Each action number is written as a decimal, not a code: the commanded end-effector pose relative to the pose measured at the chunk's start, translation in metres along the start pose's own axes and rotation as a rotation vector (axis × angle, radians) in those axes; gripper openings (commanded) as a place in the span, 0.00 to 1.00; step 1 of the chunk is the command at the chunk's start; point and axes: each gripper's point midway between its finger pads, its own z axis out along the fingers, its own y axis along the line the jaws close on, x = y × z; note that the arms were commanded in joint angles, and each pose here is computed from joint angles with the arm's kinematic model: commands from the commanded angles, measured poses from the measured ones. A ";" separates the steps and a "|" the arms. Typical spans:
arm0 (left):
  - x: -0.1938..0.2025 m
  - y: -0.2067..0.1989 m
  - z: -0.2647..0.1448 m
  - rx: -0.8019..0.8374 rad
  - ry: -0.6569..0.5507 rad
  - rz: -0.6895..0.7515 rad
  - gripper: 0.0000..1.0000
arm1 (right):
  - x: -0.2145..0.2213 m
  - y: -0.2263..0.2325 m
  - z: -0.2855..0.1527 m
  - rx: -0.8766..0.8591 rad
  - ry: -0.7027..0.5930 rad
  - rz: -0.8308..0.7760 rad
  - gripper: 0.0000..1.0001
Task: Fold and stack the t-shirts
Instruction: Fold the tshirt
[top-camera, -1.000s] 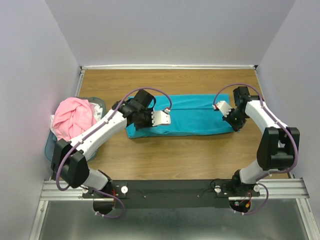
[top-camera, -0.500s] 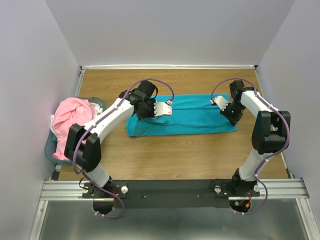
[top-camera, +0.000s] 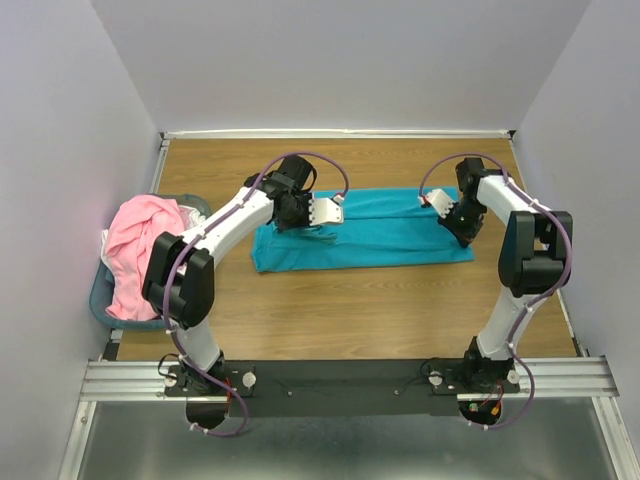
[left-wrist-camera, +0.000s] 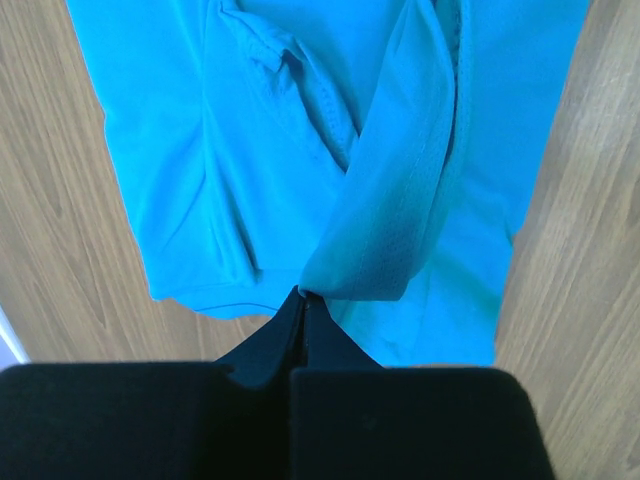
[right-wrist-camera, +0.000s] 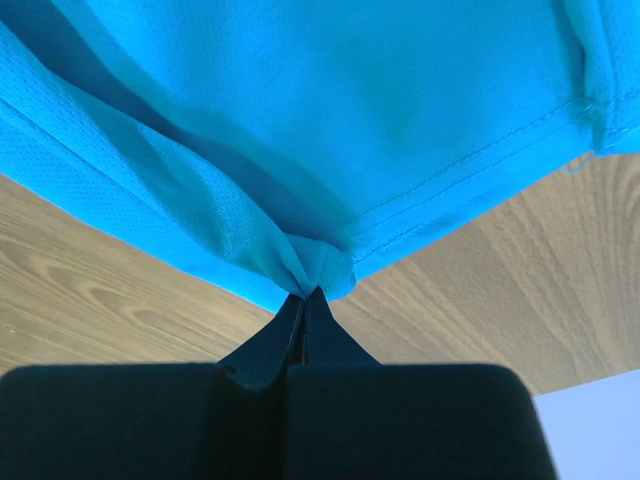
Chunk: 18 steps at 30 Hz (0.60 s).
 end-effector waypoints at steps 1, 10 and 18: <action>0.002 0.017 -0.004 -0.036 0.006 0.012 0.00 | -0.004 -0.010 -0.003 0.017 0.012 -0.023 0.01; 0.002 0.030 -0.007 -0.054 0.008 0.016 0.00 | -0.009 -0.017 -0.004 0.026 0.006 -0.026 0.01; 0.002 0.039 -0.001 -0.055 0.021 0.031 0.00 | -0.017 -0.028 -0.004 0.041 -0.005 -0.019 0.01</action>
